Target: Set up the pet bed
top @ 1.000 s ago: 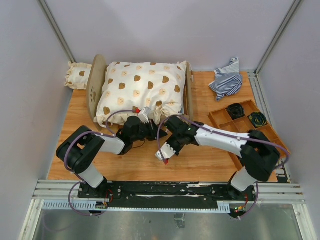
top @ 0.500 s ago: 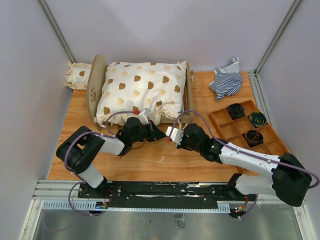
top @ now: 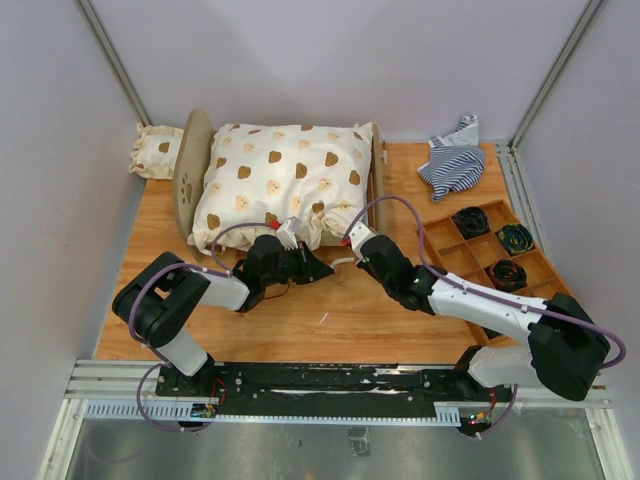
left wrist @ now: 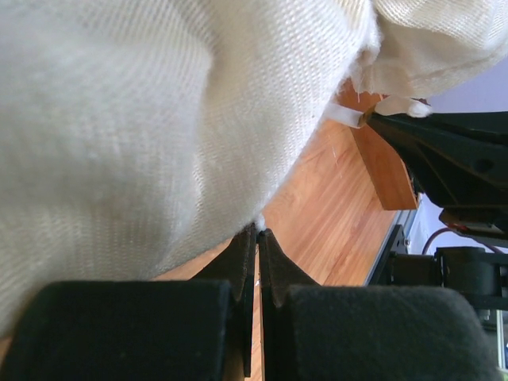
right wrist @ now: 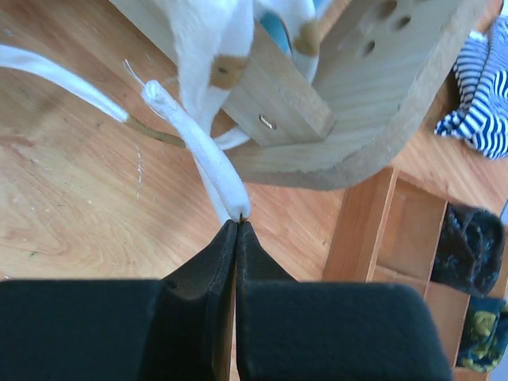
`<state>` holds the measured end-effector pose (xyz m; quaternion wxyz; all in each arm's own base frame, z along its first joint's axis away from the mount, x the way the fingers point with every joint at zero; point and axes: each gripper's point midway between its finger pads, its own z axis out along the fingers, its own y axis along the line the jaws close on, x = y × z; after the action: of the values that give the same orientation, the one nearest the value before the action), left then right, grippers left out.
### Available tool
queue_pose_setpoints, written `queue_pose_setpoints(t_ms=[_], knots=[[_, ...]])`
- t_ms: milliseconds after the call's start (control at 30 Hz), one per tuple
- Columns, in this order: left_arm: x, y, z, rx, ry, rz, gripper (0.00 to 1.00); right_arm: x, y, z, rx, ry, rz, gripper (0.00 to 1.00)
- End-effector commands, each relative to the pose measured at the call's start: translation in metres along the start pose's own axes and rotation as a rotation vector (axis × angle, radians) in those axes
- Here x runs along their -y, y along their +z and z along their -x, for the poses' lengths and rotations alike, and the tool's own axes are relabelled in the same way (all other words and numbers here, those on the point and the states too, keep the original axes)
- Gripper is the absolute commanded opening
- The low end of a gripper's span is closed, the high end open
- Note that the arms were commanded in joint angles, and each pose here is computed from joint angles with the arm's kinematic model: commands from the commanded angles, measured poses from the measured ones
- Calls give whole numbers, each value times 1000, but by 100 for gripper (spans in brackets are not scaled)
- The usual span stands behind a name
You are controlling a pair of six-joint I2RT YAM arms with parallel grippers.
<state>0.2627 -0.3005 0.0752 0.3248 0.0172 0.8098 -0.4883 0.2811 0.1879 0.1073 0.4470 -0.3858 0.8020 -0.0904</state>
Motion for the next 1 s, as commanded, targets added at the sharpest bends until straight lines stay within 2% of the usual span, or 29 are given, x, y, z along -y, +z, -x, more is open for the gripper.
queue_pose_setpoints(t_ms=[0, 100, 233, 367, 467, 700, 833, 967], knots=[[4, 1, 1, 10, 15, -16, 0, 10, 0, -20, -49, 109, -95, 0], [5, 3, -1, 1, 18, -23, 0, 5, 1, -25, -56, 150, -87, 0], [3, 1, -4, -5, 13, -18, 24, -27, 2, -16, -14, 249, 66, 0], [11, -2, 3, 31, 50, -24, 38, -51, 2, -8, 2, 385, 126, 0], [23, 0, 11, 78, 95, -25, 43, -52, 3, -12, -6, 463, 102, 0], [51, 20, 22, 151, 159, -32, 43, -50, 0, -21, 22, 627, 55, 0], [37, 13, 30, 223, 147, 64, 31, -48, -1, -25, 40, 687, 40, 0], [22, 7, 29, 235, 138, 138, 29, -41, -2, -23, 86, 705, 13, 0]])
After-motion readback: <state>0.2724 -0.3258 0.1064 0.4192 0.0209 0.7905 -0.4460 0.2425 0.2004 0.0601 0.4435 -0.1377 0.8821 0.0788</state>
